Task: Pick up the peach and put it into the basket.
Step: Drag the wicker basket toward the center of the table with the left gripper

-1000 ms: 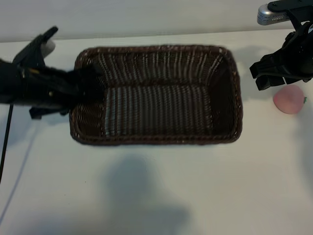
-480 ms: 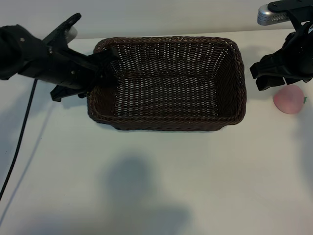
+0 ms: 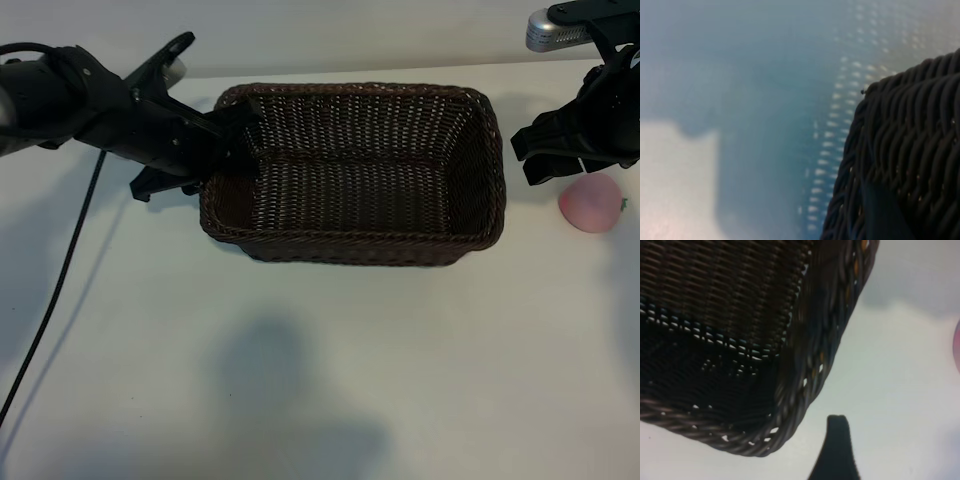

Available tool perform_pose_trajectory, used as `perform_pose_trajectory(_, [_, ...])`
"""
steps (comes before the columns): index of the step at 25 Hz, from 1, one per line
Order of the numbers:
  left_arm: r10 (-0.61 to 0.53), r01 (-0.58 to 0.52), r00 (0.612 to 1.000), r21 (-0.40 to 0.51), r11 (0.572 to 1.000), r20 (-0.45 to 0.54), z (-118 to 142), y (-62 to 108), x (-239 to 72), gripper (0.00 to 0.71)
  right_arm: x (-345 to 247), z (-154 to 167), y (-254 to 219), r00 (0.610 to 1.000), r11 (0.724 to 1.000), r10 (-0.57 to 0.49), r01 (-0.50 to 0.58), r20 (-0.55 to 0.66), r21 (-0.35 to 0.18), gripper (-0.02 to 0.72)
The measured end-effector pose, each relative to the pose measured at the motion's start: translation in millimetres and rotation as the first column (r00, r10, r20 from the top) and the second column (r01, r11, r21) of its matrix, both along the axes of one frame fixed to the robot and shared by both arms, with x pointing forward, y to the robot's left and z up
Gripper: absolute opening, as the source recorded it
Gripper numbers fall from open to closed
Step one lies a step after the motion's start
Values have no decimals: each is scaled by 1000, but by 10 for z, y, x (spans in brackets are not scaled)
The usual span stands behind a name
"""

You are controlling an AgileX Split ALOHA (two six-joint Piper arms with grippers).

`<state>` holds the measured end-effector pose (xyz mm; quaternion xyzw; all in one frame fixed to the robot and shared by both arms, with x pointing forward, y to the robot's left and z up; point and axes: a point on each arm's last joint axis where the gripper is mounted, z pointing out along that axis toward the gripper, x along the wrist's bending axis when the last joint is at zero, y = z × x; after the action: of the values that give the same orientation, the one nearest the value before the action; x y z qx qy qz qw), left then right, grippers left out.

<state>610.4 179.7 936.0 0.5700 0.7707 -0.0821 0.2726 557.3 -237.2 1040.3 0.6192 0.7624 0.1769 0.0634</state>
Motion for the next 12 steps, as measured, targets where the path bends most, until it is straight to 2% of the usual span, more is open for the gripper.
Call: perform_pose_trajectory(12, [25,-26,998,-13,1000,-52,-259,-90,33,318,2,1,0,1000,1000,0,0,3,0,583])
